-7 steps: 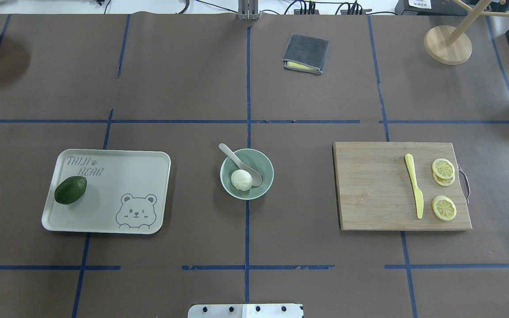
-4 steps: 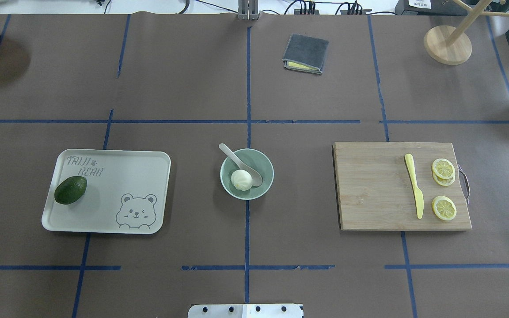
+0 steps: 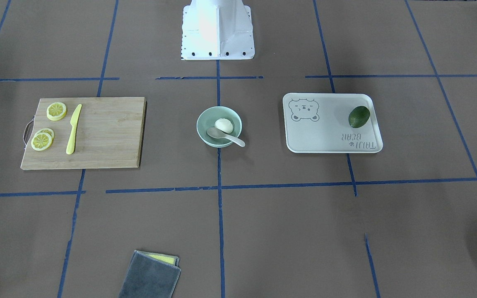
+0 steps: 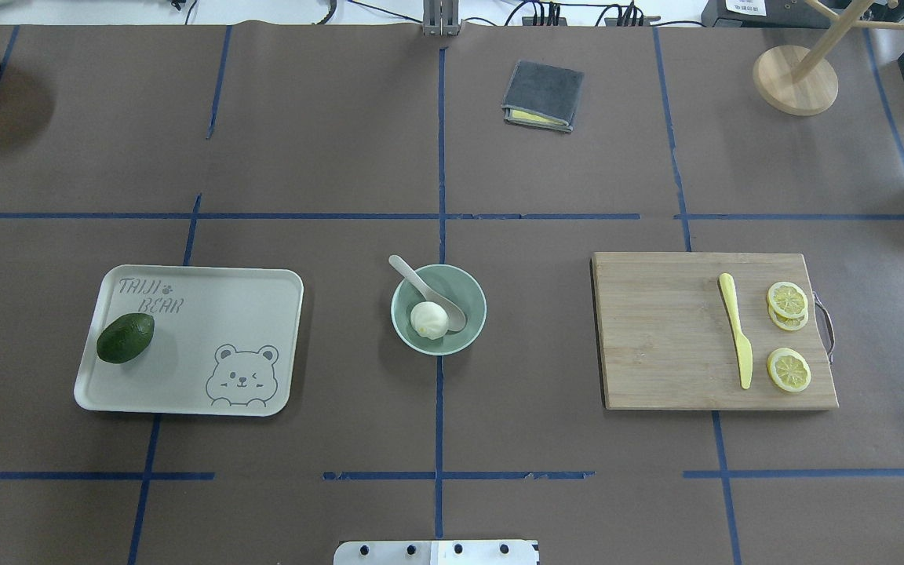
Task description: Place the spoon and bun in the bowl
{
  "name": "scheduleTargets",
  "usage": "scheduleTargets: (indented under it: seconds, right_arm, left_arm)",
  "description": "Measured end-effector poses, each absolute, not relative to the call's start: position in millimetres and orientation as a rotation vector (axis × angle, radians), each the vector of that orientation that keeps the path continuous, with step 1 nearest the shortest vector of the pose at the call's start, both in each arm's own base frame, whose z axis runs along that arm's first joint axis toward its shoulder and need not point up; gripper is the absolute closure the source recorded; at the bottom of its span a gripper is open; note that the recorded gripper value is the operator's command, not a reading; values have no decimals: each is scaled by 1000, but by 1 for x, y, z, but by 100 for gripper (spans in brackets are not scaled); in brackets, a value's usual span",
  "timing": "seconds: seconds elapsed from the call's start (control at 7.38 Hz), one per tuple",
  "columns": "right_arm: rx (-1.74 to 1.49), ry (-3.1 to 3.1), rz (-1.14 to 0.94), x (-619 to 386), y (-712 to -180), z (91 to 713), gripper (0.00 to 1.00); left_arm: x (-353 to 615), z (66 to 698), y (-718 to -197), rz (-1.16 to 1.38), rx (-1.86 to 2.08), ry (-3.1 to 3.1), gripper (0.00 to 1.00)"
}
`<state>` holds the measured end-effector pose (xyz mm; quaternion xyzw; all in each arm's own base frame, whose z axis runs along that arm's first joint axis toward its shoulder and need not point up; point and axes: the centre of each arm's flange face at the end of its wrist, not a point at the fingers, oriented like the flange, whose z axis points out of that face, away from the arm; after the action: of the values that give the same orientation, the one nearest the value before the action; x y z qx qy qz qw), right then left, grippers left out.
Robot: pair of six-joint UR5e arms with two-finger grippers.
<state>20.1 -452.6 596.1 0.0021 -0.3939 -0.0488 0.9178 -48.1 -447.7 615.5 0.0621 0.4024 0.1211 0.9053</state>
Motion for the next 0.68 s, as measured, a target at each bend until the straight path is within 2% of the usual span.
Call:
scheduleTargets:
  seconds: [0.41, 0.68]
  right_arm:
    - [2, -805, -97, 20, -459, 598, 0]
    - [3, -803, -94, 19, -462, 597, 0]
  left_arm:
    - [-49, 619, -445, 238, 118, 832, 0]
    - [-49, 621, -443, 139, 74, 833, 0]
